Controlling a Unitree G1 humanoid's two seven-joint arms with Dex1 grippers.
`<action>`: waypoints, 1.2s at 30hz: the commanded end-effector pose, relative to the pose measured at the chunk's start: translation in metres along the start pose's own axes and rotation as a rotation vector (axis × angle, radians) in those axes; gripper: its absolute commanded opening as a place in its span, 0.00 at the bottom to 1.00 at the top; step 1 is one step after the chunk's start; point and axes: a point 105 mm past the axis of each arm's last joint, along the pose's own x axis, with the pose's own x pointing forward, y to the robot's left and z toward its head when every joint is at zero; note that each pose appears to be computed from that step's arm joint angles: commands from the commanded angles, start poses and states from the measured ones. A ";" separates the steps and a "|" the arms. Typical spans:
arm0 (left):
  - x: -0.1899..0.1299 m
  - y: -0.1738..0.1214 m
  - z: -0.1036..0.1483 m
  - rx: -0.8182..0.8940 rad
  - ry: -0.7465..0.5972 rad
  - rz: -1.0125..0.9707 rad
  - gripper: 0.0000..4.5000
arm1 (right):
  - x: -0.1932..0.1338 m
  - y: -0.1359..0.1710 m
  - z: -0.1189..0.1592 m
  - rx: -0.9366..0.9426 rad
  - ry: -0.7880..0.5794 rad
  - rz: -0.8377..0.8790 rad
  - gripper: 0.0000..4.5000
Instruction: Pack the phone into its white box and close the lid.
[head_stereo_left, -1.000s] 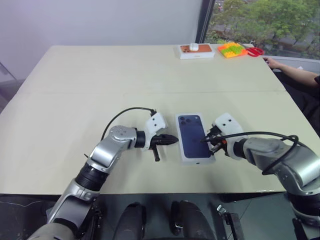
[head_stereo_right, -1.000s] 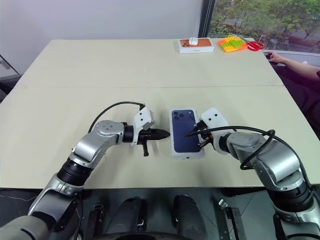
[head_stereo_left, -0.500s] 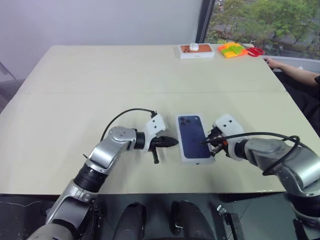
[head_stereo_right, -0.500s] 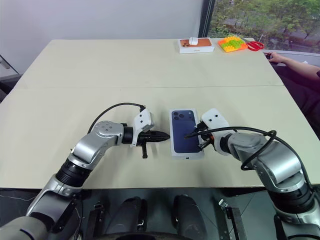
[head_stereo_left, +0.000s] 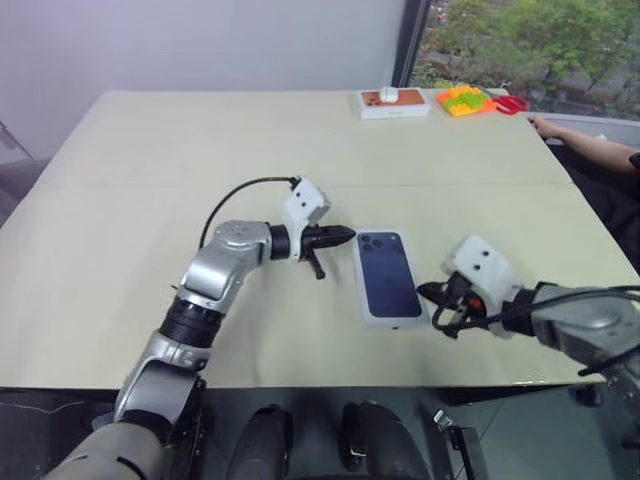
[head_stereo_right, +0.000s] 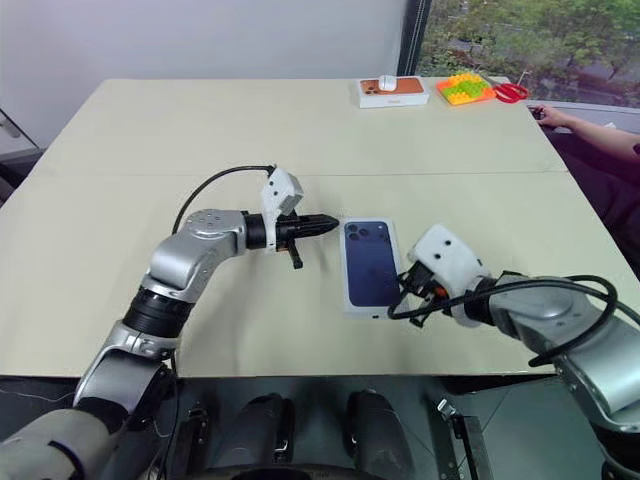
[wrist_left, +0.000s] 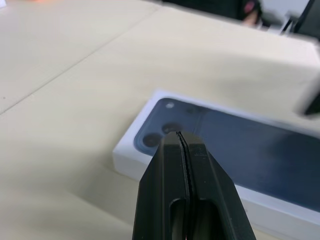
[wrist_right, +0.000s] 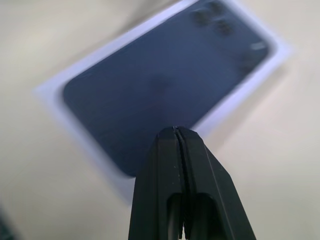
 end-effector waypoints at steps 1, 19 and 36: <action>0.022 -0.006 -0.012 0.090 0.102 -0.005 0.00 | 0.010 0.009 -0.005 0.008 0.016 0.008 0.01; 0.000 0.003 -0.007 0.007 -0.021 0.085 0.00 | 0.012 -0.016 0.014 0.058 -0.163 -0.198 0.01; -0.185 0.069 -0.067 -0.090 -0.029 0.641 0.00 | -0.020 -0.111 -0.021 0.283 -0.332 -0.479 0.01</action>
